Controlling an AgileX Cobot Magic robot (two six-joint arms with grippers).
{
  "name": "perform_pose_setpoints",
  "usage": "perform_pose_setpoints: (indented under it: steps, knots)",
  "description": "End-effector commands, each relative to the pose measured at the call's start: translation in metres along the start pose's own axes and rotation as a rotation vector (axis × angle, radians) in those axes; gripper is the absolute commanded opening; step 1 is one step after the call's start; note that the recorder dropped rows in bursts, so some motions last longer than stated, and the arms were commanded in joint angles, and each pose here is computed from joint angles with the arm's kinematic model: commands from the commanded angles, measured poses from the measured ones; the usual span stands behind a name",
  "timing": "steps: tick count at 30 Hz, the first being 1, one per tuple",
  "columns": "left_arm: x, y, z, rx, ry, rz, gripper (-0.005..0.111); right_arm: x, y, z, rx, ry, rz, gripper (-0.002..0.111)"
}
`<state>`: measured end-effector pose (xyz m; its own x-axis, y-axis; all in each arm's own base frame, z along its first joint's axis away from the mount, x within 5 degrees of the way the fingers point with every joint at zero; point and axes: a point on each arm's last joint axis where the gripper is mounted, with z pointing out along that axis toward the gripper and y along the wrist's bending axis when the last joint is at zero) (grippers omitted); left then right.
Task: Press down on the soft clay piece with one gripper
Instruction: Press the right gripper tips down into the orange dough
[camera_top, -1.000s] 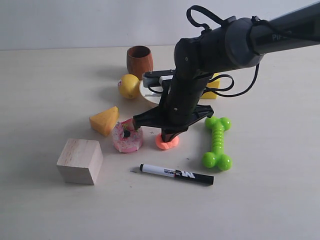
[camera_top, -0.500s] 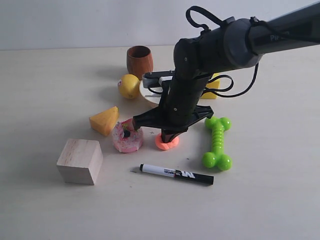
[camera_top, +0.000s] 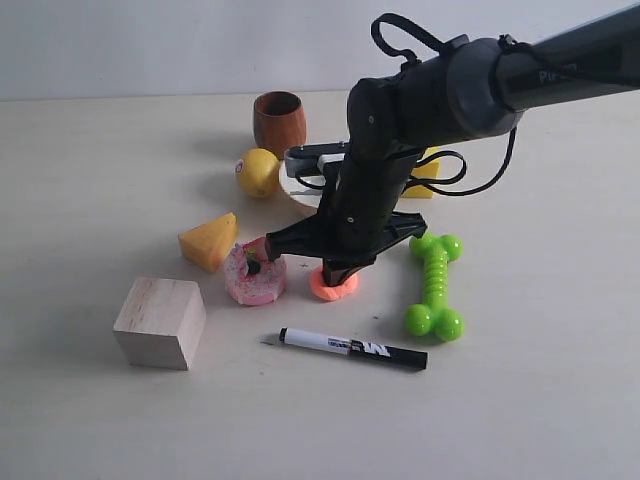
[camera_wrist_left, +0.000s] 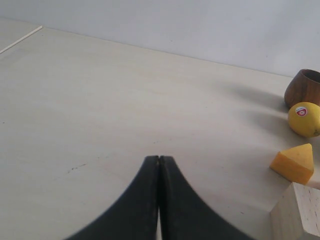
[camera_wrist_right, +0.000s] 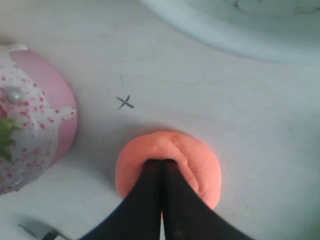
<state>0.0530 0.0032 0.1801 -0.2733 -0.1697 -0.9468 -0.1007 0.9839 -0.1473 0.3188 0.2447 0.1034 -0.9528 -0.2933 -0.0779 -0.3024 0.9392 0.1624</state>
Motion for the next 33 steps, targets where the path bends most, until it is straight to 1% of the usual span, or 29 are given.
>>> perform_pose_setpoints:
  steps: [1,19,22,24,25,33]
  knots:
    - [0.0006,-0.0004,-0.0002,0.008,-0.004,-0.001,0.0,0.0162,-0.0075,0.0242,0.045,0.141,-0.002,0.0]
    - [0.0006,-0.0004,-0.0002,0.008,-0.004,-0.001,0.0,0.0155,-0.0074,0.0243,0.043,0.133,-0.004,0.0]
    - [0.0006,-0.0004,-0.0002,0.008,-0.004,-0.001,0.0,0.0147,-0.0073,0.0244,0.042,0.124,-0.004,0.004]
    - [0.0006,-0.0004,-0.0002,0.008,-0.004,-0.001,0.0,0.0141,-0.0071,0.0245,0.041,0.118,-0.004,0.012]
    - [0.0006,-0.0004,-0.0002,0.008,-0.004,-0.001,0.0,0.0141,-0.0071,0.0245,0.041,0.118,-0.004,0.014]
    - [0.0006,-0.0004,-0.0002,0.008,-0.004,-0.001,0.0,0.0141,-0.0071,0.0245,0.04,0.118,-0.009,0.015]
